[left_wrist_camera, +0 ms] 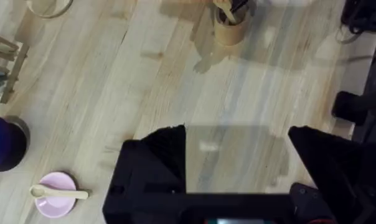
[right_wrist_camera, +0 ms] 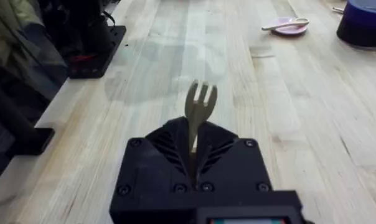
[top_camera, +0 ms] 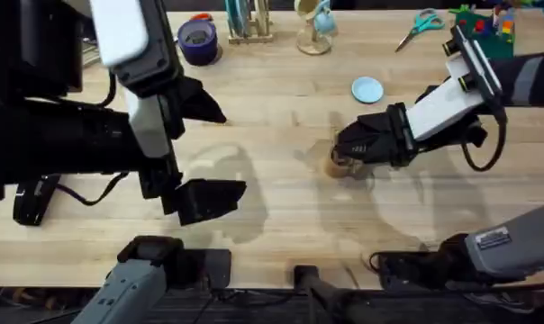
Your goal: Pick up a utensil and set it on the pink plate, then put the other utensil in the container.
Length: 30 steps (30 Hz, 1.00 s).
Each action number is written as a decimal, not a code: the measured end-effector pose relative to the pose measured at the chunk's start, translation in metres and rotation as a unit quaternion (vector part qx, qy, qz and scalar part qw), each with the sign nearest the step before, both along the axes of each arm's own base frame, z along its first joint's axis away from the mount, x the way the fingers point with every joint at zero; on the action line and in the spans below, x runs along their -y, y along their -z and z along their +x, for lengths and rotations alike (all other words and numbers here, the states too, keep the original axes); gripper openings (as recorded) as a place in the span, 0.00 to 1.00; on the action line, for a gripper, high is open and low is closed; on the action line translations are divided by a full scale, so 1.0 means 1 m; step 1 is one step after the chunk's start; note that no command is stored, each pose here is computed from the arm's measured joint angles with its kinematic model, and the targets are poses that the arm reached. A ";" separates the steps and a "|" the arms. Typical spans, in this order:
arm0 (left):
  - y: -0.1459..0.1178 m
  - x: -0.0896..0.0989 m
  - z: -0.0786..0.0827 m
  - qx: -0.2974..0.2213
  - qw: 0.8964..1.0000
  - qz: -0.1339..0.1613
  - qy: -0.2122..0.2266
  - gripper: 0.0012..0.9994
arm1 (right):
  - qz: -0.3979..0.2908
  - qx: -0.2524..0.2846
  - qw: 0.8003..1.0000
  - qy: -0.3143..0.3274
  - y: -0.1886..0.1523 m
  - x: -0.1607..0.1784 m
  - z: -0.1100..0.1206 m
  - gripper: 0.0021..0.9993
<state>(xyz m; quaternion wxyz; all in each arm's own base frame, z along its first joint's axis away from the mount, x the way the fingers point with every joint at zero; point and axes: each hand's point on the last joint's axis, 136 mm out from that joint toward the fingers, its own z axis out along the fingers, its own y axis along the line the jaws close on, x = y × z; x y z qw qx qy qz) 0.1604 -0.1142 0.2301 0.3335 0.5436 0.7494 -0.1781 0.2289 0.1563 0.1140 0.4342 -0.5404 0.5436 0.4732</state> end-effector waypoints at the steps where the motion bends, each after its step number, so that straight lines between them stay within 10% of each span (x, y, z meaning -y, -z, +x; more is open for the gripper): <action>1: 0.000 0.000 0.000 0.000 1.000 0.000 0.000 0.99 | 0.000 0.000 1.000 0.000 0.000 0.000 0.000 0.03; 30: 0.000 0.000 0.000 0.000 1.000 0.000 0.000 0.99 | 0.009 -0.017 1.000 0.011 0.017 0.003 0.007 0.03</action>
